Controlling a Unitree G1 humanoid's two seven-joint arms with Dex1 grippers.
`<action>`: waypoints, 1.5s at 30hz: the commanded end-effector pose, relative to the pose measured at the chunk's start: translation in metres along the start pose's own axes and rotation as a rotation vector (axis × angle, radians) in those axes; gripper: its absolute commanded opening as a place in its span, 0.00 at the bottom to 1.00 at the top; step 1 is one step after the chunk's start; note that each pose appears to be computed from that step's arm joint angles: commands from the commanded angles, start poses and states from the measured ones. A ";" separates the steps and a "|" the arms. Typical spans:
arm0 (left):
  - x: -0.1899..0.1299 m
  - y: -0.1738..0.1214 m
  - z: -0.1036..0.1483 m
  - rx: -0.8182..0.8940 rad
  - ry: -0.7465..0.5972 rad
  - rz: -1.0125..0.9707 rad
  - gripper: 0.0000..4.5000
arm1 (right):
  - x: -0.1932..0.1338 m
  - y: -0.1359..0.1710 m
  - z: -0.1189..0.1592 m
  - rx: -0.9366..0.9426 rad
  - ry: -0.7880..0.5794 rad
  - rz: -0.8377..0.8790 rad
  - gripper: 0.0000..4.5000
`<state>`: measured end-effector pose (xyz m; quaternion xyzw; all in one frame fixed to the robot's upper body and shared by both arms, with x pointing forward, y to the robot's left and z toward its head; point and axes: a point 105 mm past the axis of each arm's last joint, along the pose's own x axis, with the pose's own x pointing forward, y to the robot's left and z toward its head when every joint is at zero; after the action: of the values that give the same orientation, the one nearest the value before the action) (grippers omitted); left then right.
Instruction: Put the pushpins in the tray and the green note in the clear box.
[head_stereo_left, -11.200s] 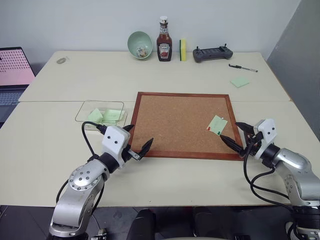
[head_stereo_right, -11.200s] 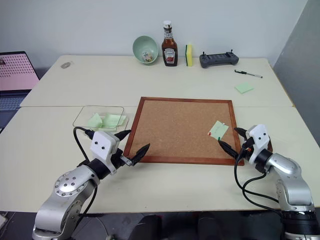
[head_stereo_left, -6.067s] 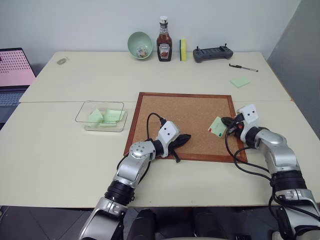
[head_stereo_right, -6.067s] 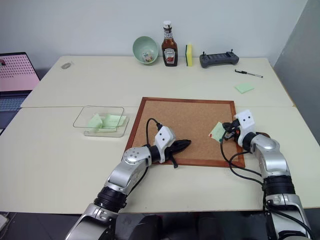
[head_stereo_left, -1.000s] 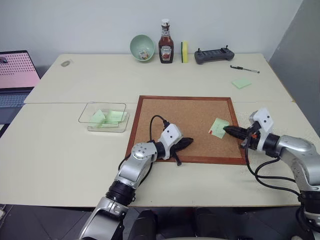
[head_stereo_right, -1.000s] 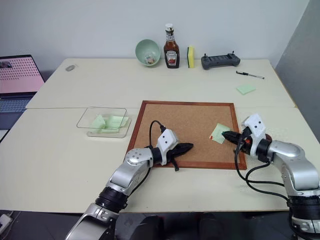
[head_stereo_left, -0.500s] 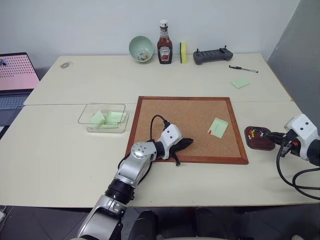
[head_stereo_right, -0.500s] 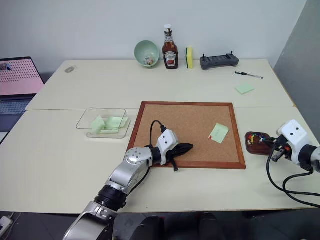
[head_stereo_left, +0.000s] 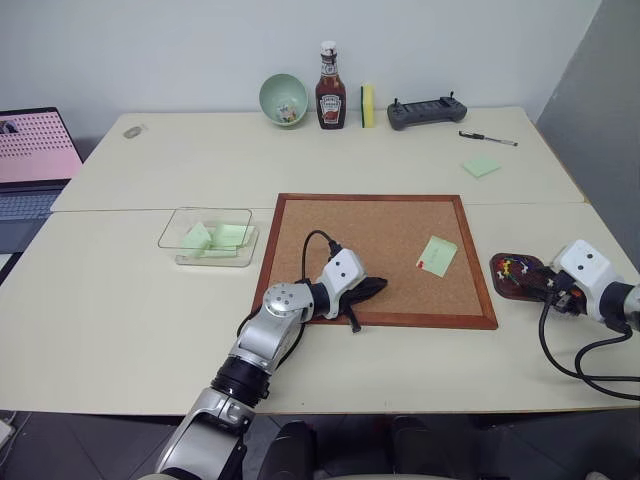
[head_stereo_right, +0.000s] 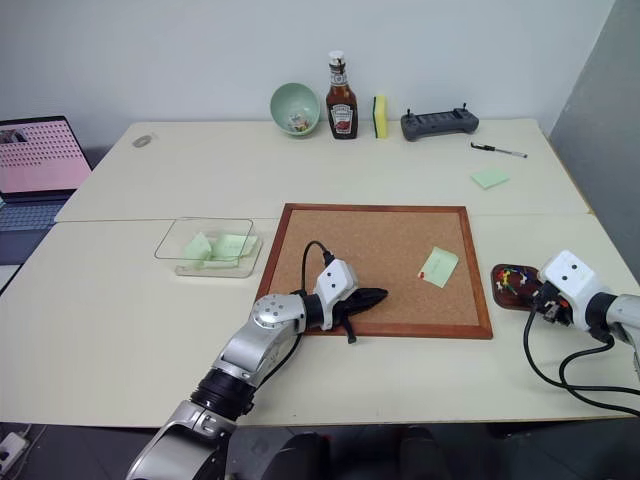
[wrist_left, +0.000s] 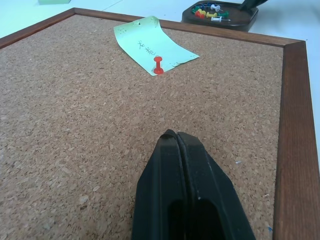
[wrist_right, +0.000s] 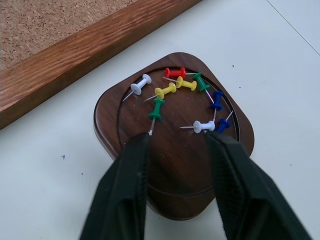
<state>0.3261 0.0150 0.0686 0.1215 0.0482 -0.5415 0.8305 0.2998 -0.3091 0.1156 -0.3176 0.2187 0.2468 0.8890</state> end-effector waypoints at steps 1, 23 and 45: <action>-0.005 -0.004 -0.031 -0.048 0.099 0.007 0.00 | -0.012 -0.007 0.031 0.022 -0.124 -0.009 0.57; -0.010 0.003 -0.028 -0.054 0.097 0.033 0.00 | 0.080 0.070 0.103 0.192 -0.377 0.177 0.67; -0.012 0.000 -0.030 -0.059 0.104 0.035 0.00 | 0.090 0.072 0.106 0.187 -0.392 0.188 0.00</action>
<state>0.3271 0.0203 0.0707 0.1223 0.0467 -0.5292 0.8383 0.3479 -0.1600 0.0932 -0.1462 0.1157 0.3734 0.9087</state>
